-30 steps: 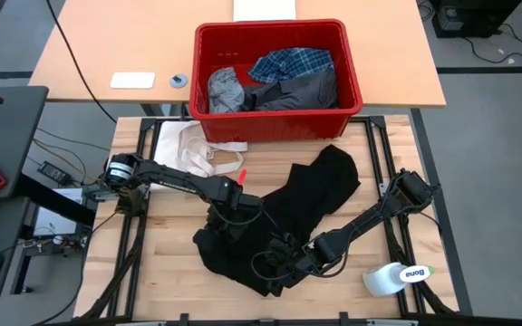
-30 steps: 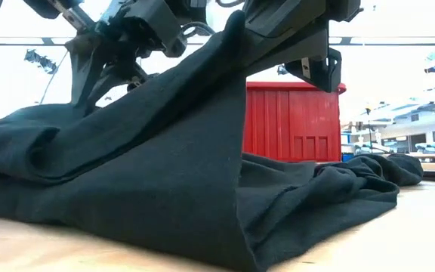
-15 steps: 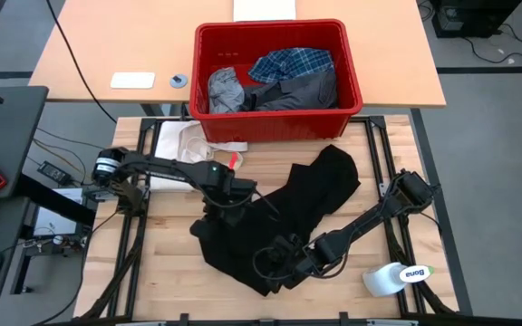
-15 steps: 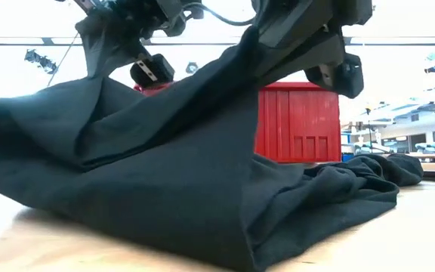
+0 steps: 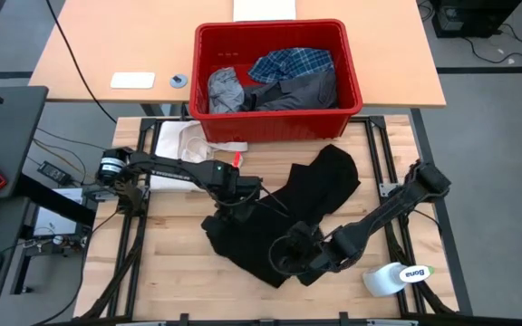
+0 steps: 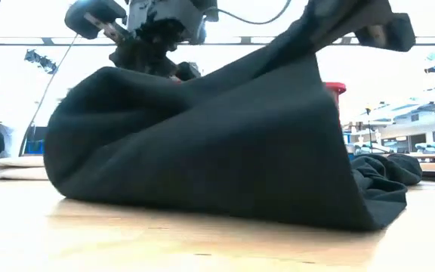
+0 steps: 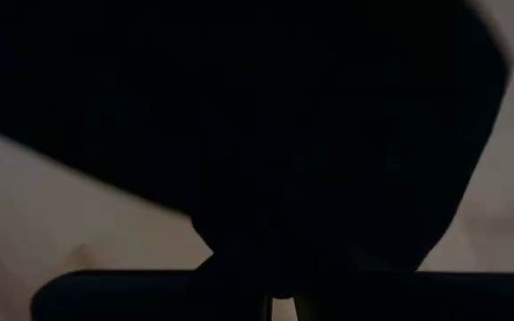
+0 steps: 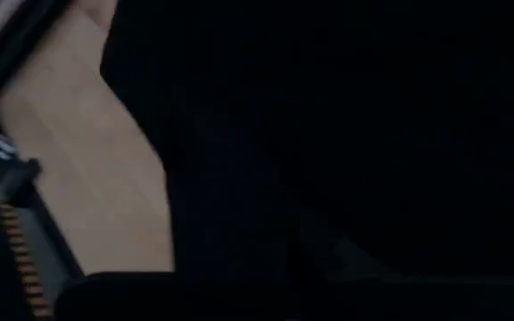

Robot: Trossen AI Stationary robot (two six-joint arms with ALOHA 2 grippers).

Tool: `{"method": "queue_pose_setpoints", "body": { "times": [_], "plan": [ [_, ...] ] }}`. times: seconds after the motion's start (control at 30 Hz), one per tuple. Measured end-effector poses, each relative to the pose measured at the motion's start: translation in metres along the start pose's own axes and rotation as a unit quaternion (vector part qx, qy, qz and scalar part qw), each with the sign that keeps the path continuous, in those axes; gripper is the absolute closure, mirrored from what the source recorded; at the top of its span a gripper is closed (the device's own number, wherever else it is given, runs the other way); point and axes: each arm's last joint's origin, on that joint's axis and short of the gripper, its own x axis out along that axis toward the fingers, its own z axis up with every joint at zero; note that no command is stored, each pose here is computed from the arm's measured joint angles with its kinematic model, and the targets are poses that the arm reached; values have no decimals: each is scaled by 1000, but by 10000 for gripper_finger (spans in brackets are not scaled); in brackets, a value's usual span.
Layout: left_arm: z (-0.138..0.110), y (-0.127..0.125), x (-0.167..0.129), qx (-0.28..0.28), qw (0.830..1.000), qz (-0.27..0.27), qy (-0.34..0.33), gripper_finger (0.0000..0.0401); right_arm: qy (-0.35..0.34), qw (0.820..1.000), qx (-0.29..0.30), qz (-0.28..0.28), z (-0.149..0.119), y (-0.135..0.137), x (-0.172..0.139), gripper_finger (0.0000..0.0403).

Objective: Fold Laundry from Bin
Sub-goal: Fold the black shirt

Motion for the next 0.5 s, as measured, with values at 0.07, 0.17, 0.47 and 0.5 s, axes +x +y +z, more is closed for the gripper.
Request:
{"method": "queue_pose_setpoints", "body": {
  "times": [0.07, 0.17, 0.47, 0.5],
  "plan": [
    [-1, 5, 3, -3, 1000, 11, 10, 377, 35, 999, -10, -23, 5, -8, -5, 396],
    [-4, 12, 6, -13, 999, 37, 31, 377, 96, 994, -22, -54, 8, -16, -1, 396],
    [4, 29, 10, -25, 997, 72, -24, 376, 138, 988, -11, -67, 6, -19, 4, 396],
    [7, 30, 9, -14, 996, 75, -38, 377, 142, 987, -9, -69, 6, -20, 3, 396]
  ]
}}
